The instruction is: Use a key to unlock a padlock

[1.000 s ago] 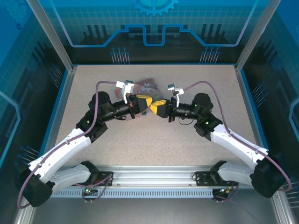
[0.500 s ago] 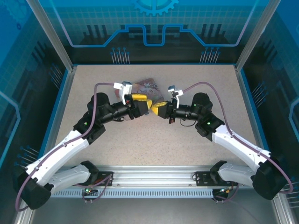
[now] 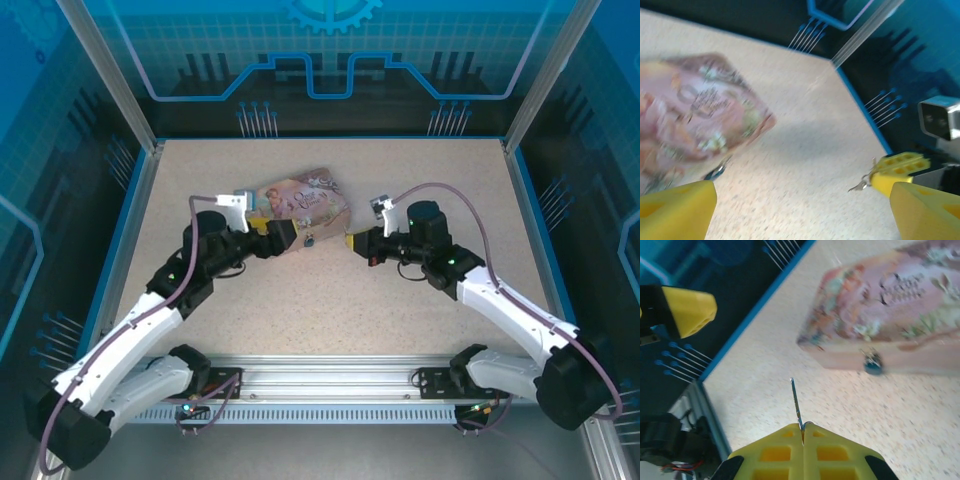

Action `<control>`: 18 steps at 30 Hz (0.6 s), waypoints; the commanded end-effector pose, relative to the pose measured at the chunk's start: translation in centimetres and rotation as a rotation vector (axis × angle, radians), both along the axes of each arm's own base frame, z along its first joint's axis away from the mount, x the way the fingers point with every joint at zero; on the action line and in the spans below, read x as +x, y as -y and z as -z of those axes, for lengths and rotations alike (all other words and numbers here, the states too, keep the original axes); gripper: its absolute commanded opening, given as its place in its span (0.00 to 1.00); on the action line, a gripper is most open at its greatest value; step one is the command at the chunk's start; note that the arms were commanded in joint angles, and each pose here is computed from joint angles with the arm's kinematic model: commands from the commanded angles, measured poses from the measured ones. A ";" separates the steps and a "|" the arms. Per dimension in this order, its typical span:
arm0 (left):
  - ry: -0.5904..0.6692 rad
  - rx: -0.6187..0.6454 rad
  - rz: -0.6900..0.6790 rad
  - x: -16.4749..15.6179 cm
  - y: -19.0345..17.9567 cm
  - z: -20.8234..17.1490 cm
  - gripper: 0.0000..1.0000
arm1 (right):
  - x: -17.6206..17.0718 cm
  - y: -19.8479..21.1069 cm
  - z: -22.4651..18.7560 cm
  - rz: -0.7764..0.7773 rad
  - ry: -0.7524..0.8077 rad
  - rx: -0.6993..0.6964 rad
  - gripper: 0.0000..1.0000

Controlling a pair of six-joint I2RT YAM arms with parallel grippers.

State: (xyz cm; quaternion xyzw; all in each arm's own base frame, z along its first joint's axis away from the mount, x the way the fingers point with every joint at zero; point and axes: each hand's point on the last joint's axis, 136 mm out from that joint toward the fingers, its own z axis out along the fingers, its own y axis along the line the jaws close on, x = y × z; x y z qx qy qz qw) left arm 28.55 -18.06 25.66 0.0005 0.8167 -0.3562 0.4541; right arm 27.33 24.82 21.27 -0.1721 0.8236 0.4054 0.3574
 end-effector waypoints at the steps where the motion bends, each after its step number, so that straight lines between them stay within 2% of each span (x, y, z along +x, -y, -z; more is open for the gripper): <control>1: -0.136 0.001 -0.060 0.2 -0.6 4.5 0.91 | 0.6 1.7 4.5 0.074 -0.092 -0.127 0.01; 5: -0.245 -0.009 -0.064 0.5 0.0 8.6 0.91 | 1.2 1.9 6.4 0.094 -0.139 -0.171 0.00; 9: -0.302 -0.003 -0.073 1.3 0.5 11.7 0.92 | 1.8 1.7 7.7 0.105 -0.165 -0.194 0.00; 18: -0.305 -0.041 -0.077 4.0 2.1 14.6 0.95 | 3.8 -0.4 9.0 0.060 -0.208 -0.190 0.00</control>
